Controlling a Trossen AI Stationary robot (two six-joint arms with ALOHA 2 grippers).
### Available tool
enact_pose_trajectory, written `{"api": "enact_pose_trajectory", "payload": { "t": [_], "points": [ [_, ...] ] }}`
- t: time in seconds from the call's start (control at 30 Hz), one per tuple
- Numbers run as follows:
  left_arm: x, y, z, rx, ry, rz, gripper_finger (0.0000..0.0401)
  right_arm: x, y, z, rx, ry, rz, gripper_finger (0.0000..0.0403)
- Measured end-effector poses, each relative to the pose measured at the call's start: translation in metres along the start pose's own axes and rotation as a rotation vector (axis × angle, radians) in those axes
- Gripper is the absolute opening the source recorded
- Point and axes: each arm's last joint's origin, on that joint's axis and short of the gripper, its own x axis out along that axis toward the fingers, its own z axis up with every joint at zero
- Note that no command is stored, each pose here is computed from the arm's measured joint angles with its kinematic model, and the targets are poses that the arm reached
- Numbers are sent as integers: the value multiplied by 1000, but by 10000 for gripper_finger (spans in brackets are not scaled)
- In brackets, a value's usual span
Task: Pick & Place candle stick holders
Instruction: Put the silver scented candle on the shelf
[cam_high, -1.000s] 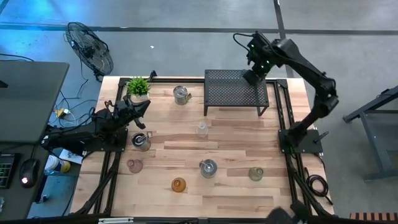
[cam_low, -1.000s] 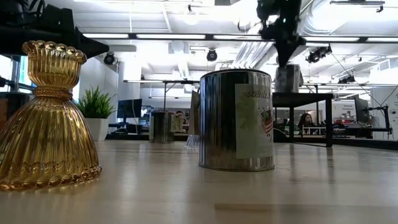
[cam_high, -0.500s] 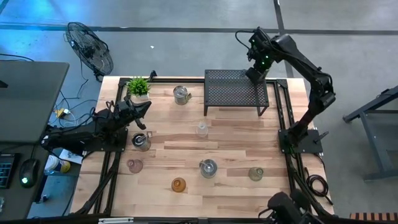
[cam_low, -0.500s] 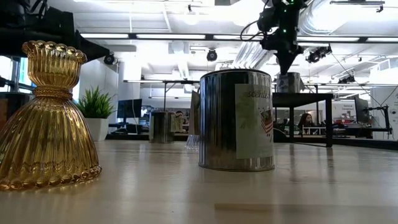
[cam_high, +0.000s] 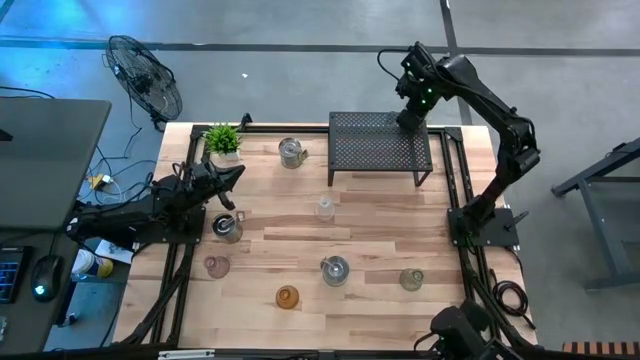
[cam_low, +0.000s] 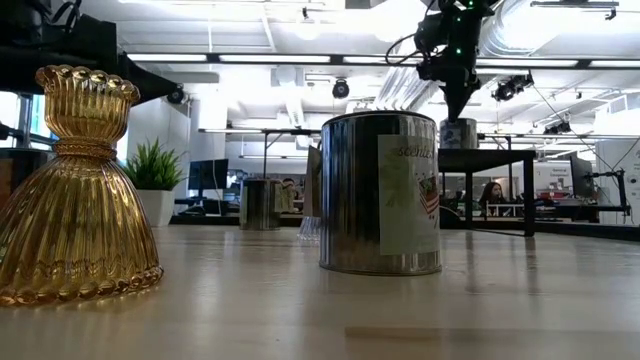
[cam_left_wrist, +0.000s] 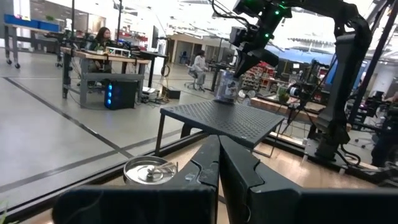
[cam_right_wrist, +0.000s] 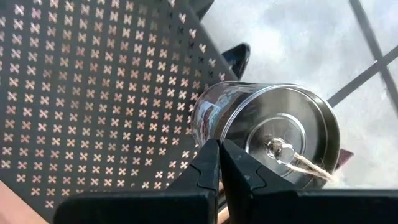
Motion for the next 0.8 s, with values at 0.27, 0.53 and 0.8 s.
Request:
{"api": "enact_pose_trajectory", "payload": {
  "t": [0.27, 0.53, 0.8],
  "points": [
    [0, 0, 0, 1, 5, -14, 1, 6, 3, -4, -24, 42, -21, 0],
    [0, 0, 0, 1, 5, -14, 1, 6, 4, -4, -32, 46, -27, 0],
    [0, 0, 0, 1, 5, -14, 1, 7, 3, -3, -32, 44, -29, 22]
  ]
}}
